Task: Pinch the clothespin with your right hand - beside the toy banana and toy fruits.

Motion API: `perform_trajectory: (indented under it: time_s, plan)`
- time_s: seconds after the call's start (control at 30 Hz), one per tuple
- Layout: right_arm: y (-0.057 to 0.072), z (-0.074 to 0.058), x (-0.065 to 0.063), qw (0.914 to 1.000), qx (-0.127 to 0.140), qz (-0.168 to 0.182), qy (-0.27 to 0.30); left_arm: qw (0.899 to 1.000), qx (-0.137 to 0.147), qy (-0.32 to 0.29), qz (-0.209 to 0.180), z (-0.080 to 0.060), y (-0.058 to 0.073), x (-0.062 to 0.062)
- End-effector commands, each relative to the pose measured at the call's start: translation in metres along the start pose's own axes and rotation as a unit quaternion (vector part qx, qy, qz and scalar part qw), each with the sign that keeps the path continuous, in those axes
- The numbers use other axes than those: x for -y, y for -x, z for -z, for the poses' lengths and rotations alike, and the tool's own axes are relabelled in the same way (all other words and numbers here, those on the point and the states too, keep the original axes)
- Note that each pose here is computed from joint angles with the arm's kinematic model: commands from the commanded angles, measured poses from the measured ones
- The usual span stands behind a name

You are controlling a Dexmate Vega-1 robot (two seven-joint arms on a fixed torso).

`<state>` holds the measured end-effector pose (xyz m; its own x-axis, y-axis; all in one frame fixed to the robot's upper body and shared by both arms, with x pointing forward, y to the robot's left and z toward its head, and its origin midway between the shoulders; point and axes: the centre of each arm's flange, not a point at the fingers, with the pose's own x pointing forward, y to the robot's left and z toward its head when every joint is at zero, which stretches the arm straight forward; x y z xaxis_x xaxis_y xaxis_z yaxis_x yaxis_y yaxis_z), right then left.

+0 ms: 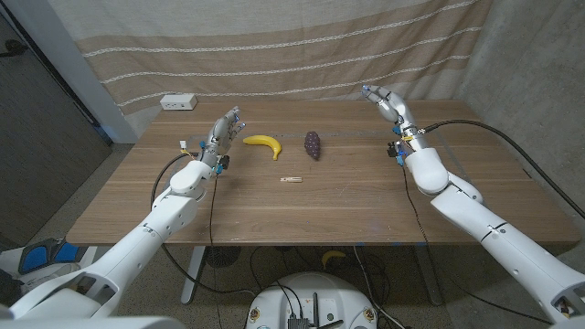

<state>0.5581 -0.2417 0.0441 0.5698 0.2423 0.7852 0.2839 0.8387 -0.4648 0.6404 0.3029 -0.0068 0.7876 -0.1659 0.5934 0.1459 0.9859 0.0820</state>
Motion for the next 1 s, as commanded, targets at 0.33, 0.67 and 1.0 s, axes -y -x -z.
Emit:
perform_trajectory:
  time_s: [0.33, 0.67, 1.0]
  plan:
    - [0.008, -0.019, -0.011, 0.9974, 0.015, -0.030, 0.063, 1.000, 0.007, -0.001, 0.006, -0.003, 0.003, 0.007]
    - [0.011, -0.026, -0.017, 0.9944, 0.026, -0.051, 0.089, 1.000, 0.009, -0.005, 0.007, -0.005, 0.006, 0.009]
    - [0.013, -0.033, -0.023, 0.9908, 0.035, -0.058, 0.117, 1.000, 0.011, -0.003, 0.007, -0.006, 0.009, 0.013]
